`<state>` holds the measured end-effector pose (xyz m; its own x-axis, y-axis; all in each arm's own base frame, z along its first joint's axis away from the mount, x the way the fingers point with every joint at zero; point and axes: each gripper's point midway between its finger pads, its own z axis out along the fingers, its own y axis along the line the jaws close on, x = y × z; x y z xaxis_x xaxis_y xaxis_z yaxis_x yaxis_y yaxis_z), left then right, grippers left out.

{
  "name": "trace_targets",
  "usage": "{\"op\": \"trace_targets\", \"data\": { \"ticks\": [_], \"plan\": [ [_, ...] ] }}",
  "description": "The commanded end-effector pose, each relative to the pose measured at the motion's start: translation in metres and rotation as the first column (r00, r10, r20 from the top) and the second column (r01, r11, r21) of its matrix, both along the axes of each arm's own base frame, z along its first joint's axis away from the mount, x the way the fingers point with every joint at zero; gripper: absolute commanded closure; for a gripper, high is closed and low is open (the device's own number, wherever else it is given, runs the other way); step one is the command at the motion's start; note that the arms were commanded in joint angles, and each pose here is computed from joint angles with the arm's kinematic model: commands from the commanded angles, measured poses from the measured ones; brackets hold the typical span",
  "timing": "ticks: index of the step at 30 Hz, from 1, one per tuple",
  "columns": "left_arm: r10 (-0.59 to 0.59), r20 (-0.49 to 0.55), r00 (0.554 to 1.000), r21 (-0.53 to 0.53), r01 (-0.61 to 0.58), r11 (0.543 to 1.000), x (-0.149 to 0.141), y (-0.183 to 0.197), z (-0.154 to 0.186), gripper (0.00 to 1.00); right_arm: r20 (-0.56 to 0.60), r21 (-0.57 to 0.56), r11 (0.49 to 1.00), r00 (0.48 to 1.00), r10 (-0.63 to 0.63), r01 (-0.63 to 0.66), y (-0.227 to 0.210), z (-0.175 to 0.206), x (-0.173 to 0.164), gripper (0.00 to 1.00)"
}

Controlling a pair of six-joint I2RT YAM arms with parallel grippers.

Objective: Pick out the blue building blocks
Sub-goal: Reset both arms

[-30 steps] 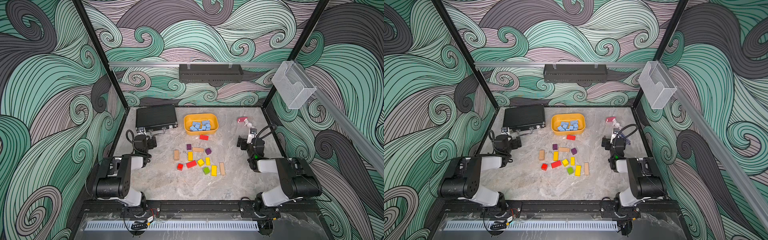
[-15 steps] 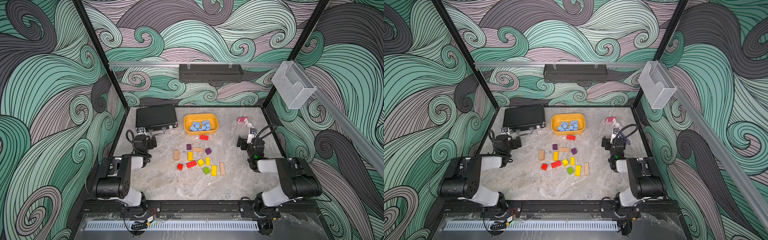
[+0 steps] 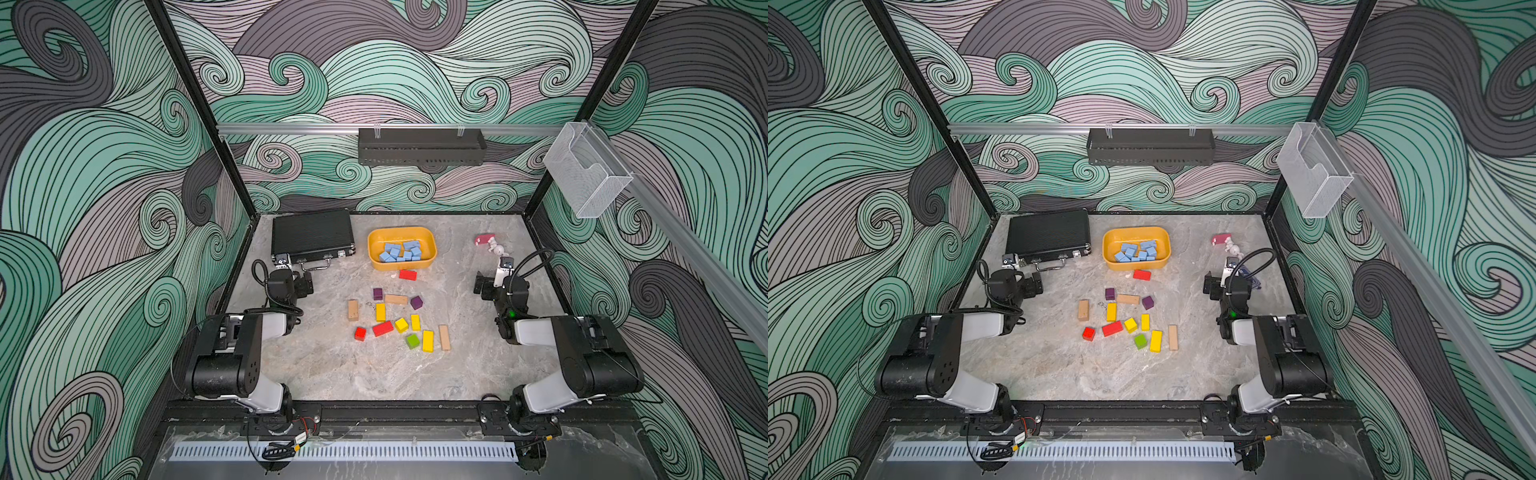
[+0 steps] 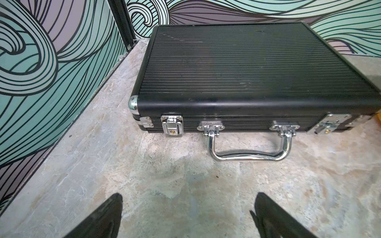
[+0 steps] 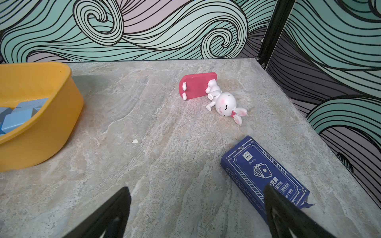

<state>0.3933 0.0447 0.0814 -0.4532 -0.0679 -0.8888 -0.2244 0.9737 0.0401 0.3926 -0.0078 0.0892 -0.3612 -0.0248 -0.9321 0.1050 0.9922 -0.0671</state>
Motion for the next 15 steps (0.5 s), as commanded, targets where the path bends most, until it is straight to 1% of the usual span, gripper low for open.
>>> {"op": "trace_targets", "data": {
  "ticks": [1,7,8,9,10,12,13,15],
  "plan": [
    [-0.001,0.020,1.000,-0.005,0.001,1.000,0.0039,0.0005,0.0035,0.01,0.015,-0.003,1.000,1.000,0.004,-0.004,-0.0004,0.0050,0.0040,0.01],
    [-0.001,0.022,1.000,-0.005,0.002,1.000,0.0042,0.0004,0.0043,0.01,0.014,-0.003,1.000,1.000,0.003,-0.003,-0.0010,0.0046,0.0039,0.00],
    [-0.001,0.023,1.000,-0.005,0.002,1.000,0.0041,0.0004,0.0044,0.01,0.013,-0.002,1.000,1.000,0.003,-0.003,-0.0008,0.0044,0.0039,0.02],
    [-0.002,0.022,1.000,-0.005,0.002,1.000,0.0043,0.0004,0.0043,0.01,0.012,-0.002,1.000,1.000,0.005,-0.005,-0.0005,0.0043,0.0043,0.15],
    [-0.003,0.021,1.000,-0.006,0.003,1.000,0.0043,-0.0001,0.0037,0.01,0.013,-0.002,1.000,1.000,0.006,-0.006,-0.0004,0.0044,0.0044,0.38],
    [-0.003,0.021,1.000,-0.005,0.003,1.000,0.0042,0.0001,0.0039,0.01,0.012,-0.002,1.000,1.000,0.002,-0.002,-0.0016,0.0043,0.0041,0.91],
    [-0.002,0.023,1.000,-0.006,0.002,1.000,0.0043,0.0004,0.0044,0.01,0.014,-0.002,1.000,1.000,0.004,-0.004,-0.0010,0.0050,0.0043,1.00],
    [-0.003,0.021,1.000,-0.005,0.003,1.000,0.0042,0.0002,0.0040,0.01,0.012,-0.002,1.000,1.000,0.005,-0.005,-0.0006,0.0044,0.0042,1.00]
  ]
}}
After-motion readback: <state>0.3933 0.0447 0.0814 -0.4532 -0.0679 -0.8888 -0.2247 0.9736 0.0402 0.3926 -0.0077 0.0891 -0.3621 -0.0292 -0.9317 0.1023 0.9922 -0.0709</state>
